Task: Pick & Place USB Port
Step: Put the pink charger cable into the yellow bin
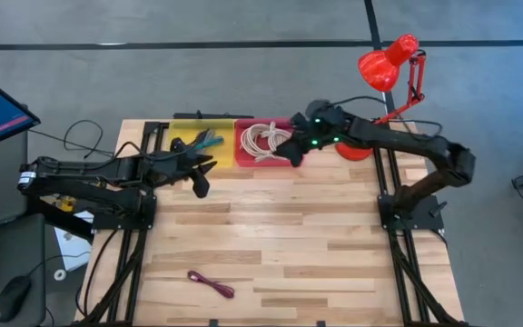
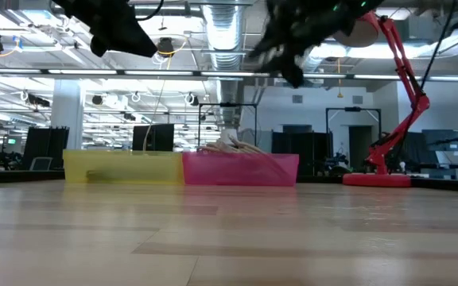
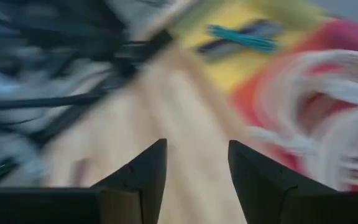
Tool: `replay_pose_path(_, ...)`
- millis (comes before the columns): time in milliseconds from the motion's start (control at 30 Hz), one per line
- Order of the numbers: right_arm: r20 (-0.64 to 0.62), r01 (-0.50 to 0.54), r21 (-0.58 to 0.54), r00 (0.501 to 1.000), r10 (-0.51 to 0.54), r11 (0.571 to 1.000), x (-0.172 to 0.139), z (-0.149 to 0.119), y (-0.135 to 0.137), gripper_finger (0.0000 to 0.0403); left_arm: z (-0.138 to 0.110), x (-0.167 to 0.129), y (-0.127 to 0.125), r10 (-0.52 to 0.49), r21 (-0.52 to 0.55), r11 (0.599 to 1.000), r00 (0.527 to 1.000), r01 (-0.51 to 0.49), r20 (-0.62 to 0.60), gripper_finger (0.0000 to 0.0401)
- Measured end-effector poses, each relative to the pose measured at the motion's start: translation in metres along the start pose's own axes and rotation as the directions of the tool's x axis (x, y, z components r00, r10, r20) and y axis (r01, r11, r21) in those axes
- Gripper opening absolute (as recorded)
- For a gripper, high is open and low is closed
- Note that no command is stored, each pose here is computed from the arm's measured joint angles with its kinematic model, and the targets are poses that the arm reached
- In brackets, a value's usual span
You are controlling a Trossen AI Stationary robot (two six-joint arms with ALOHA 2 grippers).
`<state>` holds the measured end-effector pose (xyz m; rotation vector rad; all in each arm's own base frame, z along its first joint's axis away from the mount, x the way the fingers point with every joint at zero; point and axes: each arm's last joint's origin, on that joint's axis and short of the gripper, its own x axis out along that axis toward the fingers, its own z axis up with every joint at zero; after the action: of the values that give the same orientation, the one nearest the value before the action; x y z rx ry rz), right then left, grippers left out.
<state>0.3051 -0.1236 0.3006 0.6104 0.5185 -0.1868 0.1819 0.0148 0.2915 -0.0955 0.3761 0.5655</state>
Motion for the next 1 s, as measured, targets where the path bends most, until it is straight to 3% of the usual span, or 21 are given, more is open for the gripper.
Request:
replay_pose_path(100,0.0,-0.16,-0.042,0.987,0.16,0.986,-0.023,0.002,0.022,0.0162,0.0,0.0,-0.003,-0.086,-0.001,0.996,0.996,0.086,-0.018,0.0097)
replay_pose_path(200,0.021,-0.239,-0.097,0.97,0.242,0.966,-0.045,0.0,0.044,0.0156,-0.001,-0.001,-0.006,-0.187,-0.005,0.982,0.982,0.187,-0.037,0.0097)
replay_pose_path(567,0.166,-0.306,-0.261,0.92,0.355,0.915,-0.118,-0.011,0.096,0.0118,-0.002,-0.027,-0.041,-0.477,0.06,0.875,0.876,0.481,-0.064,0.0056)
replay_pose_path(667,0.179,-0.288,-0.26,0.923,0.34,0.922,-0.131,-0.015,0.098,0.0114,0.006,-0.04,-0.051,-0.534,0.077,0.841,0.844,0.536,-0.049,0.0045)
replay_pose_path(800,0.166,-0.214,-0.225,0.953,0.254,0.95,-0.139,-0.022,0.093,0.0113,0.021,-0.053,-0.064,-0.558,0.106,0.823,0.829,0.558,-0.033,0.0034)
replay_pose_path(1000,0.141,-0.147,-0.197,0.974,0.176,0.969,-0.14,-0.027,0.088,0.0113,0.026,-0.057,-0.086,-0.53,0.184,0.804,0.821,0.566,-0.214,0.0024)
